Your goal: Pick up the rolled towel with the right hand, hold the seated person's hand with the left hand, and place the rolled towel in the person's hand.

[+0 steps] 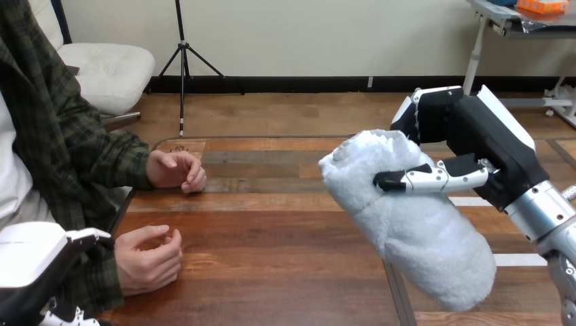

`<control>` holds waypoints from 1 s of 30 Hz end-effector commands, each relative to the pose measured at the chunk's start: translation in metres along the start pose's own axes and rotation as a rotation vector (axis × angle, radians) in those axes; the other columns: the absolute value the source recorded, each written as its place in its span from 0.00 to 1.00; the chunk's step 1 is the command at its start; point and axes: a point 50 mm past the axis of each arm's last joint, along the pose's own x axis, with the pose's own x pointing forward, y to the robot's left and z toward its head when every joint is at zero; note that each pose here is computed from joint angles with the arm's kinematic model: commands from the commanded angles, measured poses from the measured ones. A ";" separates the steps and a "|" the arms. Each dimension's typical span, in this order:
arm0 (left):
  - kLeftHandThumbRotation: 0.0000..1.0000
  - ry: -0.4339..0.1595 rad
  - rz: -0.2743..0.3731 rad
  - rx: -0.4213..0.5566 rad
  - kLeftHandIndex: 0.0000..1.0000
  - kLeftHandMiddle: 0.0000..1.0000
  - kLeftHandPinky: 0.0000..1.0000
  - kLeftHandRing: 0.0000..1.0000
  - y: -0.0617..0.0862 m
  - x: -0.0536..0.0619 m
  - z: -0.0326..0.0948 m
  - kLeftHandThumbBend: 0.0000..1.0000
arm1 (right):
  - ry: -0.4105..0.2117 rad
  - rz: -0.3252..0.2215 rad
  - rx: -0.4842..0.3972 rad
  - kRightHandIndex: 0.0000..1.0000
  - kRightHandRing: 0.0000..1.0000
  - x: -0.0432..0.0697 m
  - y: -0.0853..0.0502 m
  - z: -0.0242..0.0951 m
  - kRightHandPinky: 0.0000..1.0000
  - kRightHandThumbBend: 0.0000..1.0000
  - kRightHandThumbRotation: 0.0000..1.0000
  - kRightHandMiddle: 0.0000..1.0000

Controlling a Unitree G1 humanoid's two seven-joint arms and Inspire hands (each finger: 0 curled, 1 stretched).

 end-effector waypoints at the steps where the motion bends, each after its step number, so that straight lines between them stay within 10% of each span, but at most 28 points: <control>1: 0.17 -0.021 0.045 0.025 0.75 0.72 0.58 0.65 0.012 0.013 0.001 1.00 | -0.128 -0.030 -0.045 0.39 0.24 0.005 -0.012 0.026 0.18 0.82 0.00 0.32; 30: 0.02 -0.051 0.114 -0.013 0.69 0.66 0.54 0.60 0.014 0.023 0.010 0.99 | -0.212 -0.013 -0.040 0.40 0.21 -0.003 -0.015 0.036 0.15 0.81 0.00 0.31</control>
